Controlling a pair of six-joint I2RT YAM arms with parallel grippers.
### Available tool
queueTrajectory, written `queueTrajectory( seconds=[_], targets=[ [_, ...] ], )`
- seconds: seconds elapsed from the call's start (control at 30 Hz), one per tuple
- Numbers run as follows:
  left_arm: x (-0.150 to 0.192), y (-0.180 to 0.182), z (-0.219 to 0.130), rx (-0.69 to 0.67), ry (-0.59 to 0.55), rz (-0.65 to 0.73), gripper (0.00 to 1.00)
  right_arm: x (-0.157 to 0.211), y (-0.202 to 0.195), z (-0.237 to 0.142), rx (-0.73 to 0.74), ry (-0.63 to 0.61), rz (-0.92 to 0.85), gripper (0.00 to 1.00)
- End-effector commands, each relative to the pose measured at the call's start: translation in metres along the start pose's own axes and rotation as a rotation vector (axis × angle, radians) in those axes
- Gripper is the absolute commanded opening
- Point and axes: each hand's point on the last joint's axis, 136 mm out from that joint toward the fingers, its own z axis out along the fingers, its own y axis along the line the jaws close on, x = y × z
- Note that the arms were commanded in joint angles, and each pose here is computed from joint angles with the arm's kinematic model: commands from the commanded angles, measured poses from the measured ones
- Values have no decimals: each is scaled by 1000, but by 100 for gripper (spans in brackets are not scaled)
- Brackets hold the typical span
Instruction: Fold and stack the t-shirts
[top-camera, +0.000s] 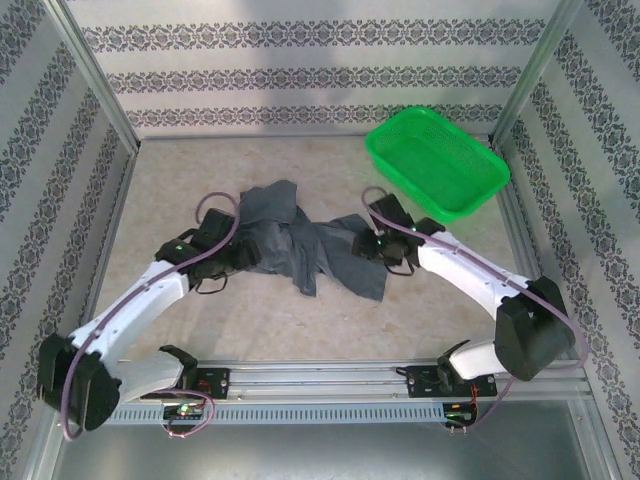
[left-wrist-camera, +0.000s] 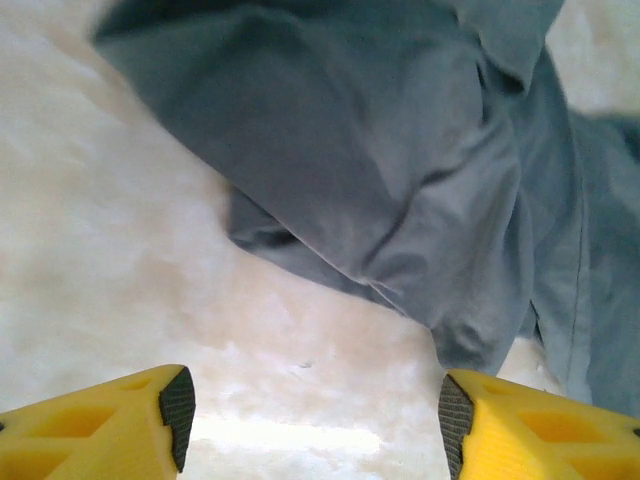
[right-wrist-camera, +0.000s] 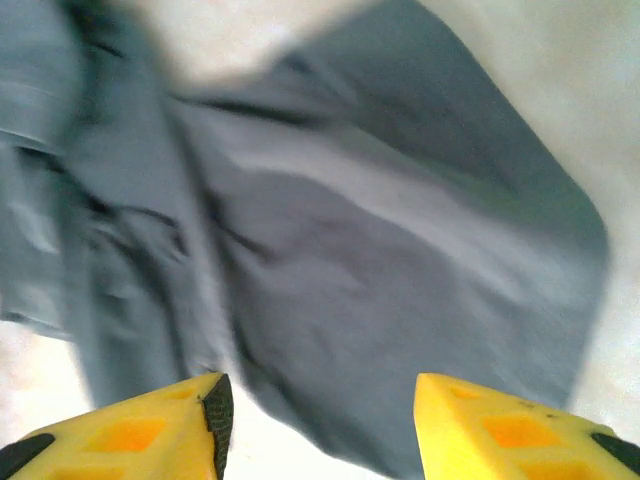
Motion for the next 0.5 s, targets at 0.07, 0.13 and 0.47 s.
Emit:
queueTrajectory(
  seconds=[0.07,0.13,0.47],
  targets=[
    [21,-56,38,116,83,57,70,39,-27,19,-21,133,139,56],
    [31,-68,53,126,118,63,71,52,-32,26,-14,178,158,57],
    [67,-110,98,150,214,86,67,85,-58,43,78,280,310,57]
  ],
)
